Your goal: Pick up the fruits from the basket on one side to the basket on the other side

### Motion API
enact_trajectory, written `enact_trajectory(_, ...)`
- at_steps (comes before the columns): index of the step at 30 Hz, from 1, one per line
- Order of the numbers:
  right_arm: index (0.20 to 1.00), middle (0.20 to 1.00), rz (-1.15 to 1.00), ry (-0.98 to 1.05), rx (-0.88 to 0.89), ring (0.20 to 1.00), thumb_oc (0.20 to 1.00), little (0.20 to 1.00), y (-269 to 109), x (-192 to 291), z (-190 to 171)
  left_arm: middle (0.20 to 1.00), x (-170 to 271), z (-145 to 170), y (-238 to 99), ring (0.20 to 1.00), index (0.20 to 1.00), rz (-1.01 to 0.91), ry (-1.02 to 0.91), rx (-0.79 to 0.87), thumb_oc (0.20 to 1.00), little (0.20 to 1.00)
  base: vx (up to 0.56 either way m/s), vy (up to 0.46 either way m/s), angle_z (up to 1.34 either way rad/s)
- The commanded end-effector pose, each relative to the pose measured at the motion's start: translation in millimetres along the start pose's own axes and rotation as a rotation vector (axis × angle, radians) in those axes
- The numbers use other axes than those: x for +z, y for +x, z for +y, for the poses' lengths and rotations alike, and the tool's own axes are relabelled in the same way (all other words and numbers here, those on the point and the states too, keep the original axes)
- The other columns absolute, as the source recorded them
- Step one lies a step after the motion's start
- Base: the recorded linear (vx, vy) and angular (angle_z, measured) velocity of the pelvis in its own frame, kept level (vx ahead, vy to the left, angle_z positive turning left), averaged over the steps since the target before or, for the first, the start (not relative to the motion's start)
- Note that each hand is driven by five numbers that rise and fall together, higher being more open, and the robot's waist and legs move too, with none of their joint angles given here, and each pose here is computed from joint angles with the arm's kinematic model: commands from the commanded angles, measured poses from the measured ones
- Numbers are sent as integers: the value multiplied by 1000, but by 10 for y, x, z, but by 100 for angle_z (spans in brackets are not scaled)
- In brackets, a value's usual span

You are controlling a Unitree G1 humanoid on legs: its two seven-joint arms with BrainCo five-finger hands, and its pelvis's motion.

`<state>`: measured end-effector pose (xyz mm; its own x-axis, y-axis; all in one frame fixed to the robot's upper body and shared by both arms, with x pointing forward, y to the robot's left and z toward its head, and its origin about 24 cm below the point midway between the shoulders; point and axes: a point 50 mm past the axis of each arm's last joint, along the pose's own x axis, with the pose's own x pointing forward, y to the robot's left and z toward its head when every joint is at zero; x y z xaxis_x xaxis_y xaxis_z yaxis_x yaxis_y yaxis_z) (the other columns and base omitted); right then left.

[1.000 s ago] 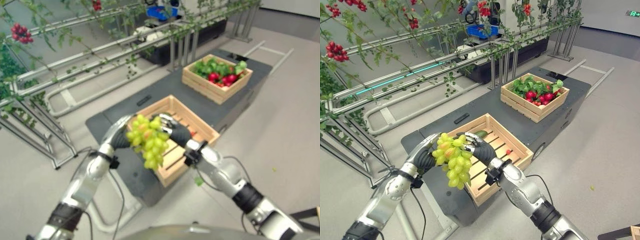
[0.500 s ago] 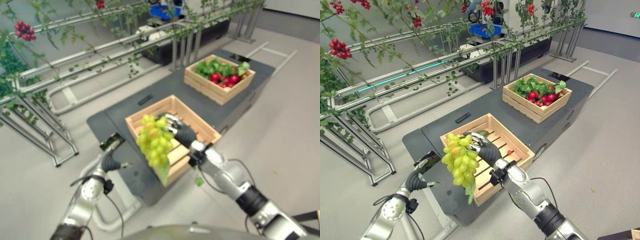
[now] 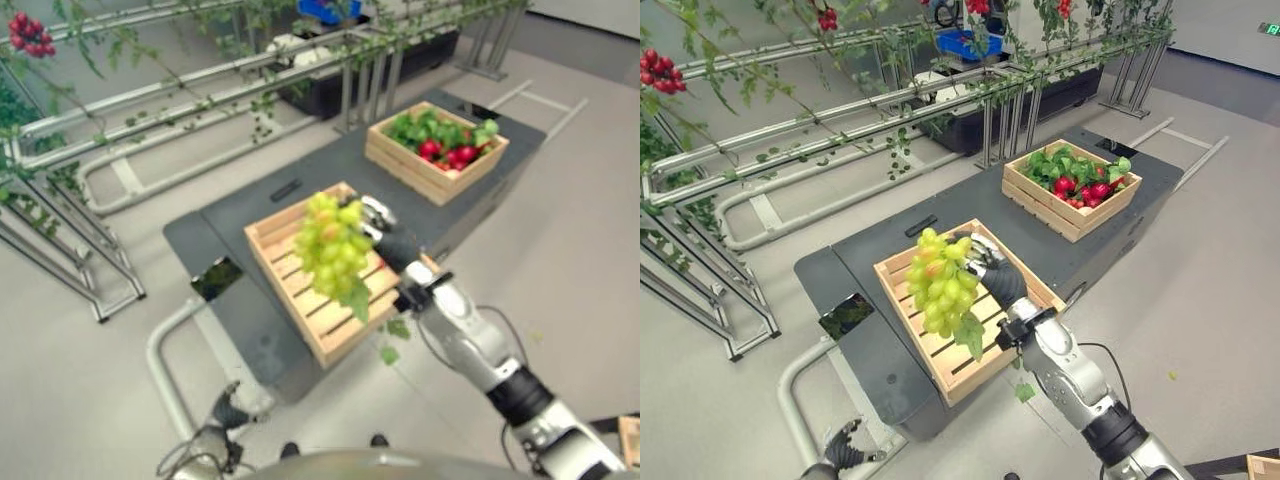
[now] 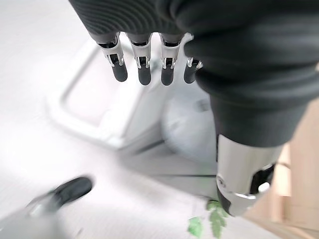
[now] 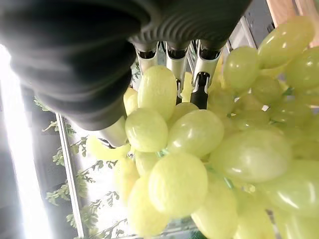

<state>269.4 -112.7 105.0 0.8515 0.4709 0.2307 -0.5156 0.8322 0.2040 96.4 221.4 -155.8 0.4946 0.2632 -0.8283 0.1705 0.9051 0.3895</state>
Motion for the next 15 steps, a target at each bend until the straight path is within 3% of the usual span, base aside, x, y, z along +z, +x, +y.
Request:
enact_trajectory(1, 200, 200, -307, -82, 40, 200, 200, 200, 23, 601, 55, 1000, 55, 166, 71, 1000, 1000, 28, -16, 62, 1000, 1000, -56, 43, -1)
enact_trajectory(6, 200, 200, -351, -189, -30, 200, 200, 200, -160, 747, -104, 1000, -113, 236, 58, 1000, 1000, 115, -56, 74, 1000, 1000, -64, 53, -1)
enact_trajectory(12, 200, 200, -422, -281, -88, 200, 200, 200, -301, 916, -189, 1000, 105, 377, 125, 1000, 1000, 43, -47, 103, 1000, 1000, -142, 57, -14)
enact_trajectory(15, 200, 200, -449, -264, -70, 200, 200, 200, -290, 935, -145, 1000, 177, 488, 138, 1000, 1000, 4, -37, 134, 1000, 1000, -180, -50, -111)
